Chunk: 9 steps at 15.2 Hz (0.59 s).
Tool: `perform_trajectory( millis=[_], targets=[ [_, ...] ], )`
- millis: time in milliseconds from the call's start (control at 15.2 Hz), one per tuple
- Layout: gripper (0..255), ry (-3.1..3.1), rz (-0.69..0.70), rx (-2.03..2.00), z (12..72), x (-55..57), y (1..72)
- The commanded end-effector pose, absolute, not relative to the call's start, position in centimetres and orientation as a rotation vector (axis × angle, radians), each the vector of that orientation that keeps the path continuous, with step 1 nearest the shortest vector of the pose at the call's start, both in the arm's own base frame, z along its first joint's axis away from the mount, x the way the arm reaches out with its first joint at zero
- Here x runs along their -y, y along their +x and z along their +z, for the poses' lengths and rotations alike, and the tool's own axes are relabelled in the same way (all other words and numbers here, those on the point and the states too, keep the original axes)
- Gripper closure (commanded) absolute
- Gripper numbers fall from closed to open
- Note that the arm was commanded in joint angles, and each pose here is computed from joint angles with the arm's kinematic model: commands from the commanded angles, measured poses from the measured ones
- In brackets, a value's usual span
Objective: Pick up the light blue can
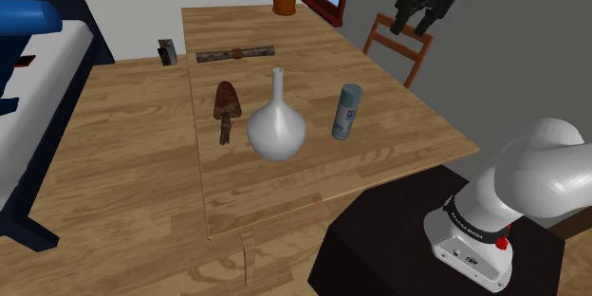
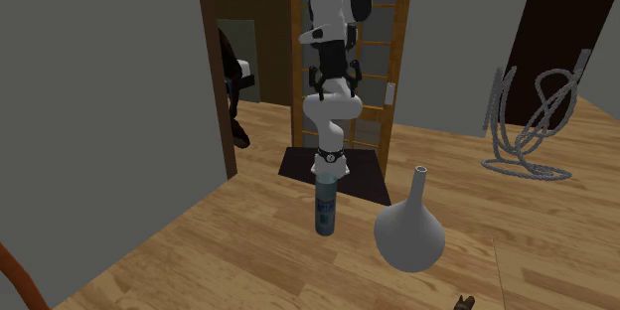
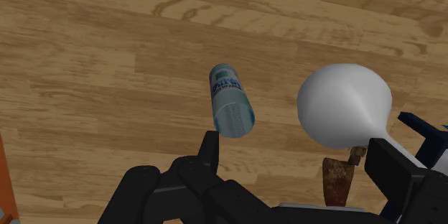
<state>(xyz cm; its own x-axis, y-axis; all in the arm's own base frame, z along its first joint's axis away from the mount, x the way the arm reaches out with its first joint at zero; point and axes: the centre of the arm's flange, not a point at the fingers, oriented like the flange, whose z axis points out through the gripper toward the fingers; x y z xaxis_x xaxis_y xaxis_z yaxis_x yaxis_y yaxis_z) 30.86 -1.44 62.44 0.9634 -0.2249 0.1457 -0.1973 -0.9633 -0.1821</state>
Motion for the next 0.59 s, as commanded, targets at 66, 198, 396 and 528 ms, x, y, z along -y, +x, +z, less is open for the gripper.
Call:
perform_trajectory(
  millis=[66,198,396,528],
  targets=[
    [0,-2.959,-0.243,-0.313,61.3,1.3,31.5],
    [0,-2.983,-0.235,-0.300,59.0,1.2,32.8],
    [0,-3.018,-0.223,-0.280,55.5,1.0,34.7],
    [0,-3.042,-0.215,-0.267,53.1,0.9,35.9]
  ],
)
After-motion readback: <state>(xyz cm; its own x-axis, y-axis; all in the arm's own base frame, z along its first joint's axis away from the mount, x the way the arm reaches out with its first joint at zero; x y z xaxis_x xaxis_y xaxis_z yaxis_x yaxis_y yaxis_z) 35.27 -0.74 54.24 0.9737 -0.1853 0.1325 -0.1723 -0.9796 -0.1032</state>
